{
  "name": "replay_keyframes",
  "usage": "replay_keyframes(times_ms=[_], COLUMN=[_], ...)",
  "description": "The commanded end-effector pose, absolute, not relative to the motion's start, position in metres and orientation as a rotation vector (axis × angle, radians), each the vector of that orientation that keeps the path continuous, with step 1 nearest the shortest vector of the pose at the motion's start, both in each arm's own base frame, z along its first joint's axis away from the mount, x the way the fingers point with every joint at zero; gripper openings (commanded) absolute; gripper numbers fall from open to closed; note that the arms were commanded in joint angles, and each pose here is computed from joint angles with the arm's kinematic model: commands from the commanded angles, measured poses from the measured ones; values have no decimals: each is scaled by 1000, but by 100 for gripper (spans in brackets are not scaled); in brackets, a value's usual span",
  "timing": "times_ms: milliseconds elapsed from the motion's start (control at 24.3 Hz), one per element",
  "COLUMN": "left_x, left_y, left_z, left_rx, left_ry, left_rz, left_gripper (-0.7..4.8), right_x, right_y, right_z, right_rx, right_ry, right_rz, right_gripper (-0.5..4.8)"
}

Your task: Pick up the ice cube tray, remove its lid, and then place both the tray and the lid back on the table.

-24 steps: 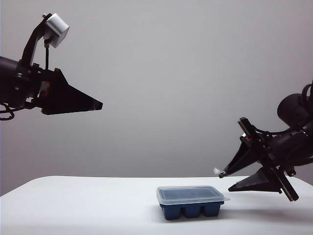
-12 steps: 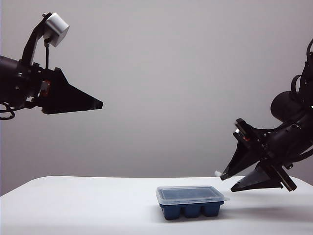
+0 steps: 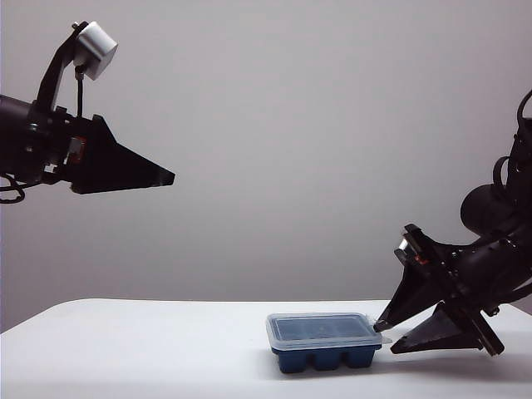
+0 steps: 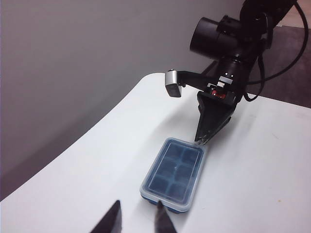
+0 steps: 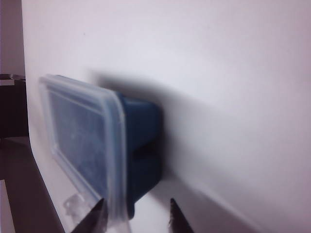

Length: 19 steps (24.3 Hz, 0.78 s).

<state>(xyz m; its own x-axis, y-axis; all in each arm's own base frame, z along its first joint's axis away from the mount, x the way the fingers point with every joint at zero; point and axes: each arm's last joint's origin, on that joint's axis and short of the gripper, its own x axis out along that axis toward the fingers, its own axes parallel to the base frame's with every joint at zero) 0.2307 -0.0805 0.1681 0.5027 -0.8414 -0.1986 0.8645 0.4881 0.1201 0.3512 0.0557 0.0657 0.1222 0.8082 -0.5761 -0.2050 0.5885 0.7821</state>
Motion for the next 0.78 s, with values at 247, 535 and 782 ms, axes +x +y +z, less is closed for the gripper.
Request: replay_keyframes(times_ms=[247, 535, 782], left_x=[231, 231, 231], left_y=[-81, -81, -81], left_z=[170, 170, 170], left_rx=[199, 200, 202], left_ry=[111, 111, 111], left_rz=[-1042, -1041, -1038], left_gripper=[89, 89, 89], right_x=[355, 359, 363], right_y=[64, 75, 76], right_z=[70, 72, 75], right_rx=[618, 613, 608], right_ry=[1201, 1169, 1136], right_rz=[852, 859, 862], right_gripper=[158, 58, -8])
